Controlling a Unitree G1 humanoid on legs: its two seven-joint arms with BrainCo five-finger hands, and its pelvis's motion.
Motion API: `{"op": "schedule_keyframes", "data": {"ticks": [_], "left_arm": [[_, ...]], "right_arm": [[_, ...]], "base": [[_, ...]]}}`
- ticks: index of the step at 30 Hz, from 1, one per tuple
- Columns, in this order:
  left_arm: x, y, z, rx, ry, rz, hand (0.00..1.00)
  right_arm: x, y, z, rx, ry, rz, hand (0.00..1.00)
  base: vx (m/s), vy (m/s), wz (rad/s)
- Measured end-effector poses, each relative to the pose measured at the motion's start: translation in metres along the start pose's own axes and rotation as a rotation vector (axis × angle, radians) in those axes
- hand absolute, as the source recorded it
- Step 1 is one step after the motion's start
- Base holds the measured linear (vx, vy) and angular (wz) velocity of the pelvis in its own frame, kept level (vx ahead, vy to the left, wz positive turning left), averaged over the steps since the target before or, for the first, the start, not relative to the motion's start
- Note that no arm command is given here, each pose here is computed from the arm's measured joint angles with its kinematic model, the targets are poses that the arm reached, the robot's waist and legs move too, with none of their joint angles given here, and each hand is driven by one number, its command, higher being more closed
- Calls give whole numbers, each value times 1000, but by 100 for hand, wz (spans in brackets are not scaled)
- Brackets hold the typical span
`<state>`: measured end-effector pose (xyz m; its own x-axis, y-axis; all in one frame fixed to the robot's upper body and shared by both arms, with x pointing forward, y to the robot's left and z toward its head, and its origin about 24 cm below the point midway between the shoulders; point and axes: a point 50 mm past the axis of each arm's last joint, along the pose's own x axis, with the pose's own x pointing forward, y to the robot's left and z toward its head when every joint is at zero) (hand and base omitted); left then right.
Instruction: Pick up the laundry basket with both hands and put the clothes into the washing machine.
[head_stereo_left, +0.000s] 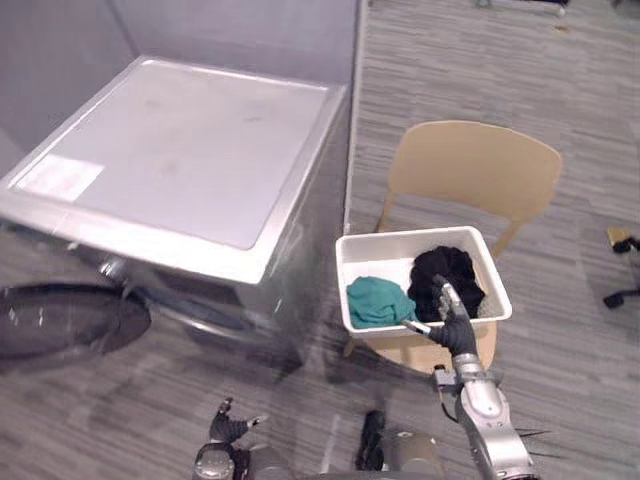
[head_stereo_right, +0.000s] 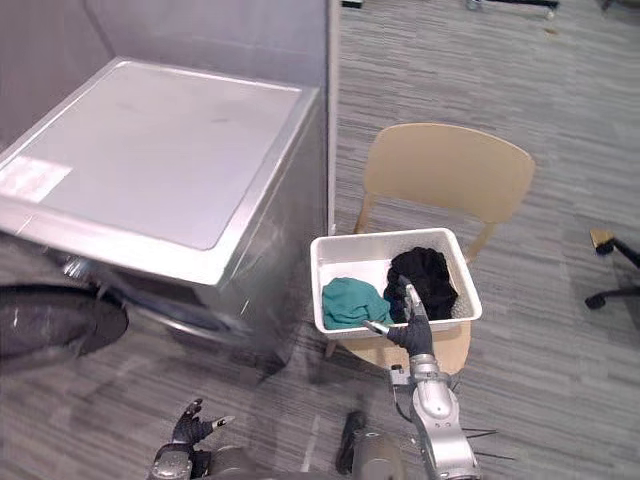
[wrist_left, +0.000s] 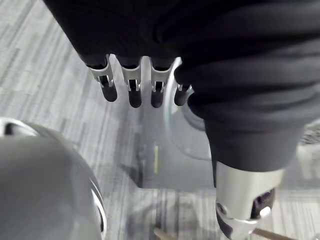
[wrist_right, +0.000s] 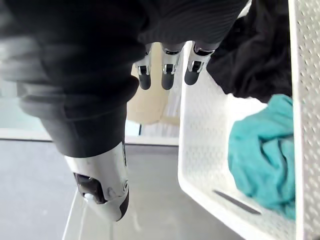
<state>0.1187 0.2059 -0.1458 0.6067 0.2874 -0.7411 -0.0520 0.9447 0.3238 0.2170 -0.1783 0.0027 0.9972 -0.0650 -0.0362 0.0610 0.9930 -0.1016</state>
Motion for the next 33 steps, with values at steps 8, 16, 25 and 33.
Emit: {"op": "schedule_keyframes", "data": {"ticks": [8, 16, 25, 33], "left_arm": [[0, -18, 10, 0, -29, -54, 0], [2, -2, 6, 50, -20, -41, 0], [18, 1, 59, 32, -165, -24, 0], [22, -5, 90, -33, -242, -20, 0]], "right_arm": [[-1, -21, -10, -181, 39, -82, 0], [41, -29, -23, -504, 128, 29, 0], [135, -17, 56, -815, -45, 87, 0], [167, -36, 89, -971, 15, 9, 0]], "base": [[212, 139, -31], [22, 64, -24], [-175, 19, 6], [-111, 24, 21]]}}
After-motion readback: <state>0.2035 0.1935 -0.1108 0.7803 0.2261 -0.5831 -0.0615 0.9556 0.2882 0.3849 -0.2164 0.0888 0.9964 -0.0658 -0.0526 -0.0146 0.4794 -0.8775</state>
